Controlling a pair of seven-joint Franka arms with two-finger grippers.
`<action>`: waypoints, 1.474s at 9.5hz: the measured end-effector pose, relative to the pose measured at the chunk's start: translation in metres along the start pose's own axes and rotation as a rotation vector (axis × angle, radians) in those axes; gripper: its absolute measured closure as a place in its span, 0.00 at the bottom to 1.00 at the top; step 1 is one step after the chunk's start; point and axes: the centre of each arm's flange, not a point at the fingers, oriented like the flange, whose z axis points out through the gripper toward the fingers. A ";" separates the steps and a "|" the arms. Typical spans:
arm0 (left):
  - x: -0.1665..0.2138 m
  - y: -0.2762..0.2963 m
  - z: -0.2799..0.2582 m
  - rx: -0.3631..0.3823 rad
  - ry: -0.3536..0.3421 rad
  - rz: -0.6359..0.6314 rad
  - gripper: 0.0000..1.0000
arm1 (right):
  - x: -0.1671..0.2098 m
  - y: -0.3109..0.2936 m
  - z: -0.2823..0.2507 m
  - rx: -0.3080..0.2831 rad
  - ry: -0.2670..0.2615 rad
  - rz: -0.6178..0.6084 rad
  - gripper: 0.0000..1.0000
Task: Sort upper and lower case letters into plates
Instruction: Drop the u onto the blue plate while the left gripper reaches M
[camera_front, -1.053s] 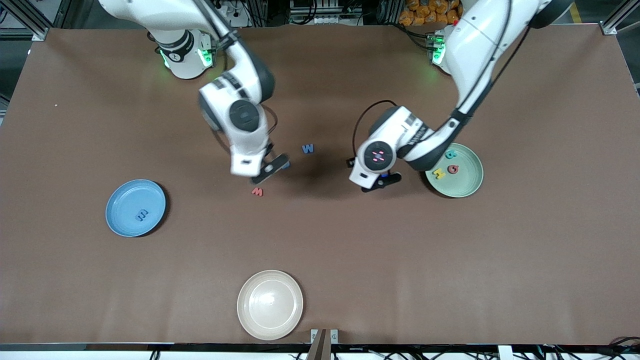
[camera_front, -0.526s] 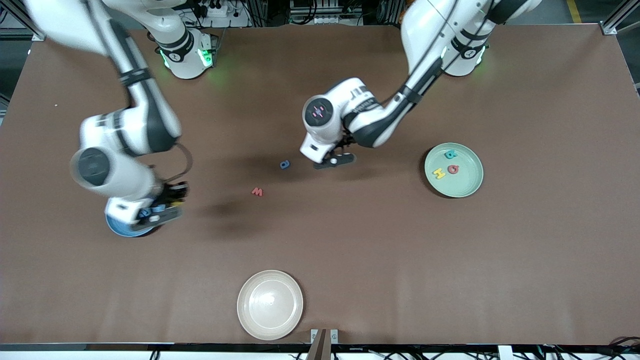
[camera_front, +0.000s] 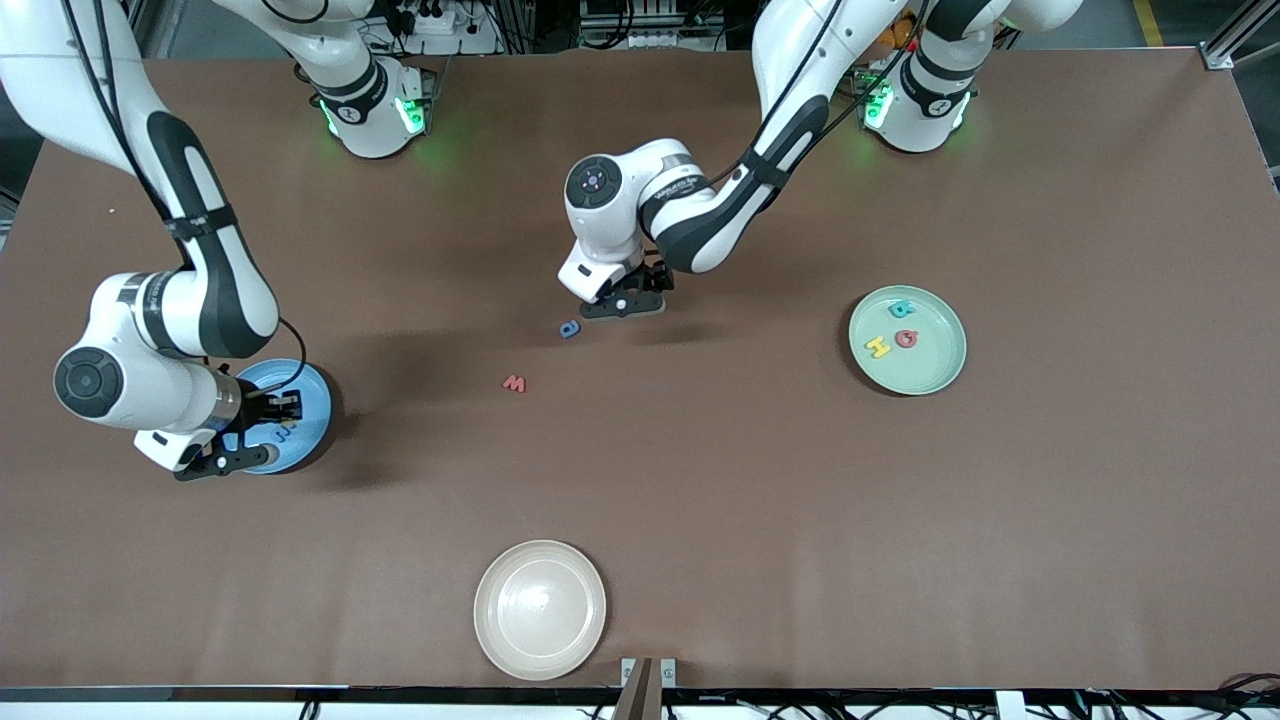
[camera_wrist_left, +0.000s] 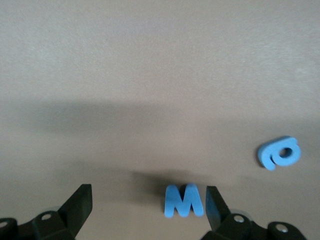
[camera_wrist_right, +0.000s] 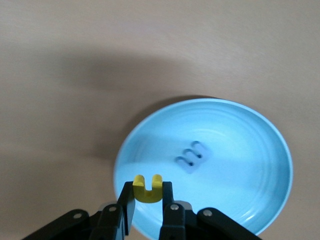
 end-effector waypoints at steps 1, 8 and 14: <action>0.003 0.003 0.010 0.000 -0.004 -0.026 0.00 | -0.002 0.009 0.008 0.005 -0.011 0.013 0.74; -0.005 0.020 0.034 -0.002 -0.020 -0.232 0.00 | -0.008 0.003 0.021 0.023 -0.075 0.007 0.73; -0.011 0.021 0.036 0.000 -0.039 -0.246 0.02 | -0.008 0.019 0.014 0.022 -0.054 0.030 0.04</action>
